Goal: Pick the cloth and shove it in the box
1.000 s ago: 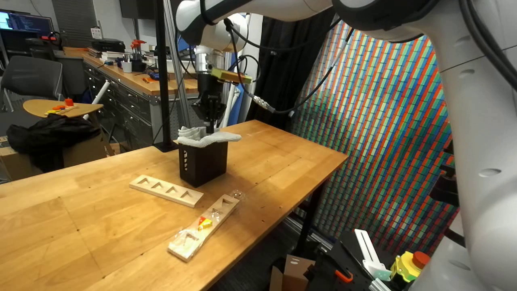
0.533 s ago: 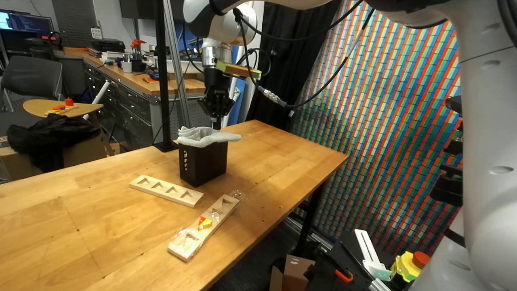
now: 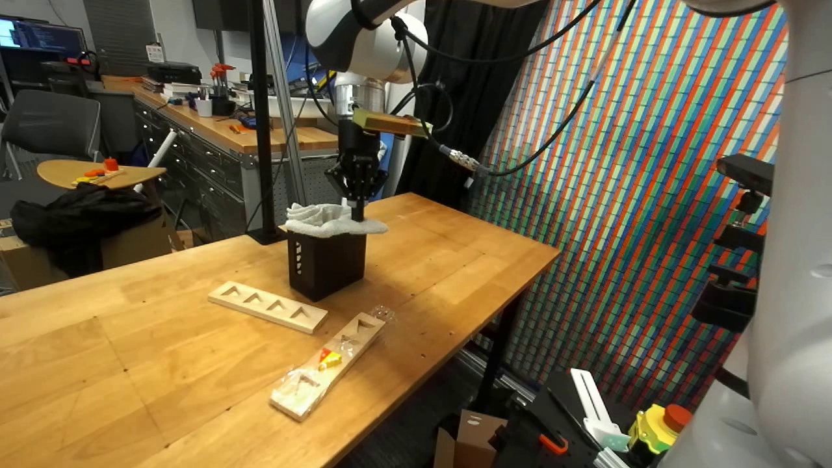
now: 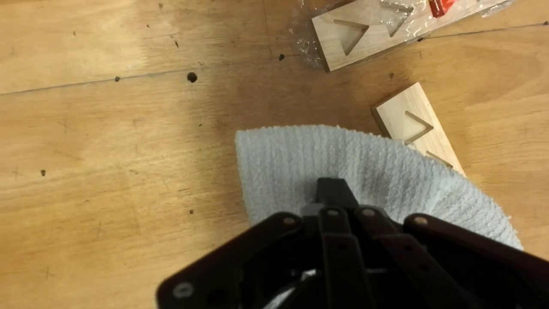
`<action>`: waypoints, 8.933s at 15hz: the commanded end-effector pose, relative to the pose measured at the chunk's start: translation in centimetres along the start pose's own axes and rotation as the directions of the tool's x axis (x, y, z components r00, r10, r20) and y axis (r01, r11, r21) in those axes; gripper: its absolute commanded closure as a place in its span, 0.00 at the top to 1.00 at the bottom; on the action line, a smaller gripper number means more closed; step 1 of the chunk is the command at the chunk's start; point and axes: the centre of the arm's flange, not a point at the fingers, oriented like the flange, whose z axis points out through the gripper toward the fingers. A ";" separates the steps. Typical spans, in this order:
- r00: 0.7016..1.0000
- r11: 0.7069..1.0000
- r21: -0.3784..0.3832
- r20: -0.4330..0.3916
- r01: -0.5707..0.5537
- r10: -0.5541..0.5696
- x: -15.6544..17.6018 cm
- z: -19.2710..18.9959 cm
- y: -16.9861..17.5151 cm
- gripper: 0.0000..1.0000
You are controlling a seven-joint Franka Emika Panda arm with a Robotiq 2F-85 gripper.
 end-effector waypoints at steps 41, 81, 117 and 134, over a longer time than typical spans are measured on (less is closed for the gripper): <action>0.979 1.000 -0.005 -0.205 0.019 -0.020 0.6 0.1 -4.3 0.01; 0.967 0.975 -0.029 -0.126 0.221 -0.223 3.6 -0.8 -4.9 0.01; 0.963 0.965 0.002 -0.063 0.262 -0.261 7.9 3.6 -6.1 0.01; 0.975 0.975 0.025 -0.050 0.220 -0.218 7.2 4.2 -5.0 0.01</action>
